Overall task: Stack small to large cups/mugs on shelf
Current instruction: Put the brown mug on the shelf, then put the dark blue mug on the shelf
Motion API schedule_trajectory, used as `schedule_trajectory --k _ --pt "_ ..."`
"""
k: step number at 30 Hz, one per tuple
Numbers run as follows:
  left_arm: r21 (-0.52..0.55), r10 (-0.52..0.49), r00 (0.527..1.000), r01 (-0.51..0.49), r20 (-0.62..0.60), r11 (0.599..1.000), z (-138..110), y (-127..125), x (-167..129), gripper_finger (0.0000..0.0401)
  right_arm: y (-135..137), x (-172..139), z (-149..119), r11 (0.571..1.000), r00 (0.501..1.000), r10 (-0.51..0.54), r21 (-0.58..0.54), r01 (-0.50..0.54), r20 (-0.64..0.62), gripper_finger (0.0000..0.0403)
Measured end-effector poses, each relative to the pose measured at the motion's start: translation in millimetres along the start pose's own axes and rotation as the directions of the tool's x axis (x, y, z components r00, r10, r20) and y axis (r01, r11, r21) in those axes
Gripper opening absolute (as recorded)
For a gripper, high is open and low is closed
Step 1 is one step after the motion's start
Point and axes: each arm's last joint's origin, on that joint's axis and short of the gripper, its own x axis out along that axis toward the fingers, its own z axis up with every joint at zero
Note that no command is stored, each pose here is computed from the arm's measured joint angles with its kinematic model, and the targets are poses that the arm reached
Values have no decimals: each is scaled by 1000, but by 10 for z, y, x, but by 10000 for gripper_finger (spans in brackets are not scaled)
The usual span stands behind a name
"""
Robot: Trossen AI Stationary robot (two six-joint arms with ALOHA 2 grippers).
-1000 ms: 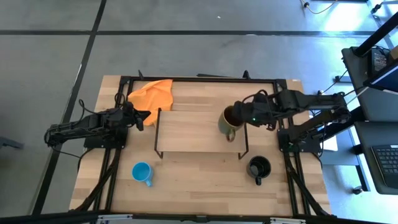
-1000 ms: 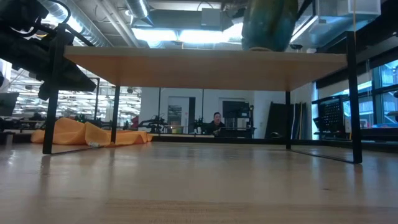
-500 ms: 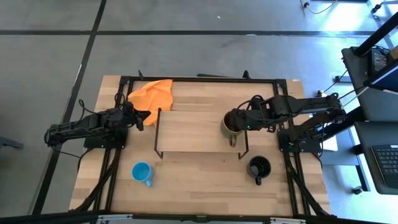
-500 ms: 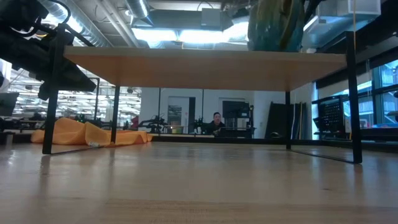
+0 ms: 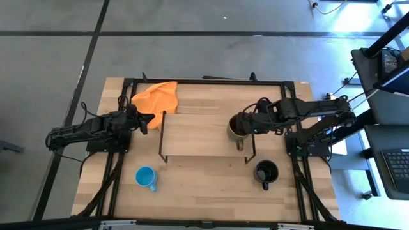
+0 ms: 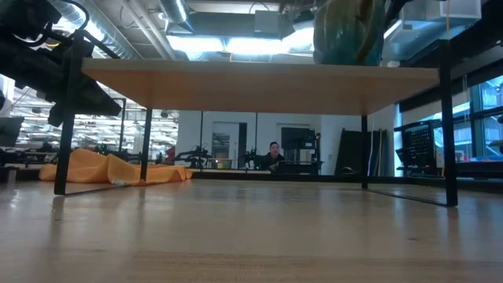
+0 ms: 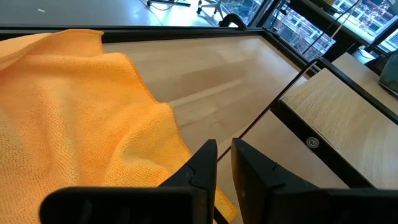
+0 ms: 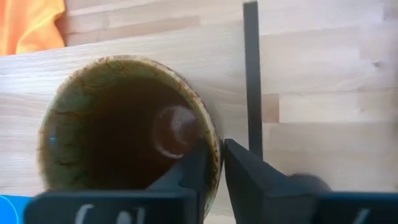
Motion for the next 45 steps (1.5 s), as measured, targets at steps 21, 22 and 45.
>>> schedule_trajectory --k 21,22,45 --pt "-1 -1 1000 1 1 1000 1 -1 0 42 -12 -93 41 996 996 86 -42 -85 34 135" --pt "-1 -2 1000 2 1 1000 1 -1 0 42 -25 -117 44 994 994 99 -43 -97 45 135" --pt "21 -130 989 132 -67 991 -8 -49 0 42 -266 -651 309 965 957 201 -211 -157 207 135"
